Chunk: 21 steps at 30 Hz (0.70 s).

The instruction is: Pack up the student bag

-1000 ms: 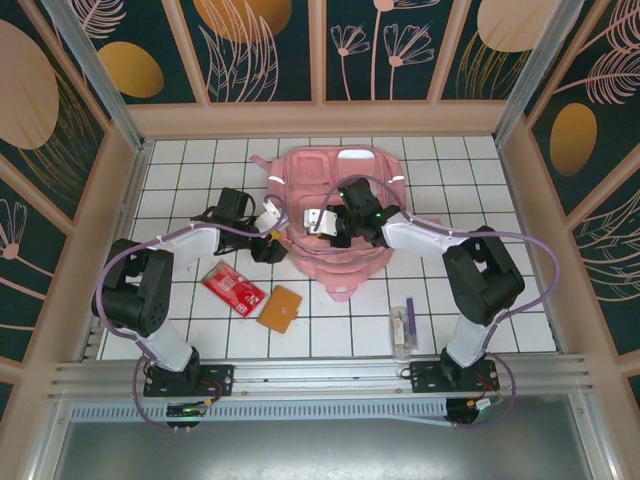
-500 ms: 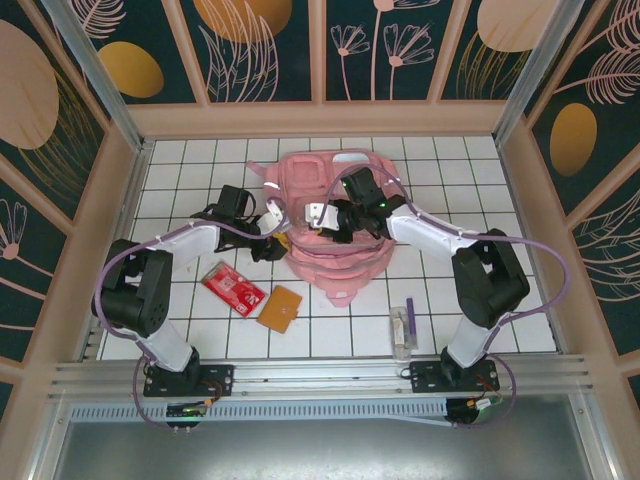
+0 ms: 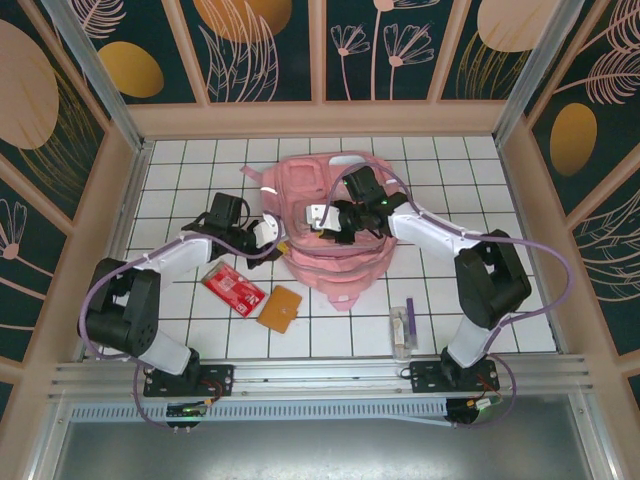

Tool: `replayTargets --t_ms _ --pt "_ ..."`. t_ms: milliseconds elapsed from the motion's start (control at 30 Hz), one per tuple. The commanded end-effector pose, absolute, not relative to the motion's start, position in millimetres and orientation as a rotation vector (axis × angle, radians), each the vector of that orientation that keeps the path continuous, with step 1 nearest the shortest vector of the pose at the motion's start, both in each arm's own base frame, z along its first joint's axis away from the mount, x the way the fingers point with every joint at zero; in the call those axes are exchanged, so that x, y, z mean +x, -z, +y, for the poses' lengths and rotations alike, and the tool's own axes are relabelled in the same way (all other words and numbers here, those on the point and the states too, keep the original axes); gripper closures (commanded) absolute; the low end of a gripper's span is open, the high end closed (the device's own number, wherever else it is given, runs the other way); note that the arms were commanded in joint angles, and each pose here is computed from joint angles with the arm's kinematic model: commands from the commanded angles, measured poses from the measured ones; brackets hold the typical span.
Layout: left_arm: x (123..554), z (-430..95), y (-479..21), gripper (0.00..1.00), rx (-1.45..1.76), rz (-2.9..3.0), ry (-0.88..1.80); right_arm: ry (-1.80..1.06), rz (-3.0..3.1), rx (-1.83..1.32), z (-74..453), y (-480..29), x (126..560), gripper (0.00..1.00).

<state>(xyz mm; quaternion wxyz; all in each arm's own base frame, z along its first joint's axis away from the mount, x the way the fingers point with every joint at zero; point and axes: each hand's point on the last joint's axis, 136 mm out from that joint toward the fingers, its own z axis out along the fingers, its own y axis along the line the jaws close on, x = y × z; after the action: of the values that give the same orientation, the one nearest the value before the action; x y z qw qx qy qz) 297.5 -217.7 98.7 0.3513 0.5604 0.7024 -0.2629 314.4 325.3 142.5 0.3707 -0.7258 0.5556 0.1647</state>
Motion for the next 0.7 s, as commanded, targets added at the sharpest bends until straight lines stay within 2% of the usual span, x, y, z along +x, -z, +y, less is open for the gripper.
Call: replayTargets --t_ms 0,100,333,600,667 --pt "309.4 -217.8 -112.9 1.0 1.443 1.735 0.58 -0.424 1.294 -1.857 325.0 -178.2 306.3 1.0" --pt "337.6 -200.4 -107.1 1.0 1.337 1.868 0.471 -0.421 1.263 -1.874 320.0 -178.2 300.0 1.0" --pt "394.9 -157.1 -107.2 1.0 1.02 2.019 0.41 -0.445 1.171 -1.966 313.6 -168.3 274.4 1.0" --pt "445.2 -130.7 -84.8 1.0 0.807 2.166 0.258 -0.472 1.111 -1.965 336.2 -180.3 272.4 1.0" --pt "445.9 -135.1 -81.9 0.93 0.838 2.166 0.284 -0.488 1.118 -1.927 340.8 -189.3 277.7 1.0"
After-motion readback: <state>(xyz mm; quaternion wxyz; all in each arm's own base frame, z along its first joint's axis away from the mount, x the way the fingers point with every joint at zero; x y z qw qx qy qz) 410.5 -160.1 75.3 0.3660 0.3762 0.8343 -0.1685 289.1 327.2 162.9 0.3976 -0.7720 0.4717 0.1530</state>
